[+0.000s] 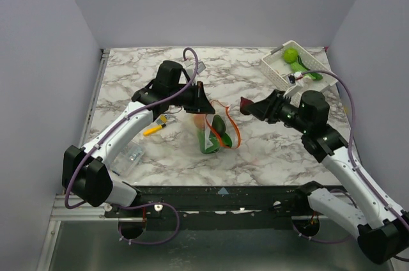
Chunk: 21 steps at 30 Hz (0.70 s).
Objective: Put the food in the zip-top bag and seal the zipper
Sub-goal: Place the fake vegetable in the zipper food storage bag.
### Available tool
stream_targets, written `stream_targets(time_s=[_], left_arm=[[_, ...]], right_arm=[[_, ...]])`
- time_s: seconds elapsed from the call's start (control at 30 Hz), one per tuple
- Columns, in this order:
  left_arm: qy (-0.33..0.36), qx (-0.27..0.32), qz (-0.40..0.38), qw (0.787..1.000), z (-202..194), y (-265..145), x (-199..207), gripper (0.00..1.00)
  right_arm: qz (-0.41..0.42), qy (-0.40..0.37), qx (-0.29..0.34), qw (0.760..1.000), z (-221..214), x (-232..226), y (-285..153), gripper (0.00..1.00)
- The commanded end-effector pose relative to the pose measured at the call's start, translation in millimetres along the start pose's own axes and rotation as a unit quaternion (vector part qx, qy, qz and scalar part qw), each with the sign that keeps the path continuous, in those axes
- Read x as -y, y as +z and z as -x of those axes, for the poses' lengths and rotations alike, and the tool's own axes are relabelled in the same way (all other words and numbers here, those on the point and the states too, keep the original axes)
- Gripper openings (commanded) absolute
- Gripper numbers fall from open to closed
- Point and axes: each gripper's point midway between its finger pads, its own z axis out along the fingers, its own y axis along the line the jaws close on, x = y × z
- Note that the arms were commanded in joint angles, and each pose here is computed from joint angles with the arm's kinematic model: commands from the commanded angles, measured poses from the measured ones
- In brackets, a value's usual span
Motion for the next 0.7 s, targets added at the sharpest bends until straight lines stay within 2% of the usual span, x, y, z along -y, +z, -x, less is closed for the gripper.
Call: stream_targets(time_s=[0.0,0.13,0.37,0.53,0.67], left_arm=[[0.028,0.02,-0.004,0.999,9,-8,13,0.0],[0.03,0.02,-0.009,0.999,9,-9,18,0.0],[0.034,0.022,-0.018,0.999,9,-12,24,0.0],[0.046,0.036,-0.026,0.998,12,-22,34,0.0],[0.048,0.04,-0.025,0.998,12,-23,35,0.0]], right_arm=[[0.058,-0.015,-0.029,0.998,-24,-25,1,0.01],[0.064,-0.027,-0.068,0.995,-49,-42,19,0.04],[0.024,-0.074,-0.081,0.994,-78,-66,52,0.05],[-0.049,-0.07,-0.054,0.995,-79,-47,72,0.07],[-0.051,-0.06,-0.026,0.997,-70,-50,76,0.09]])
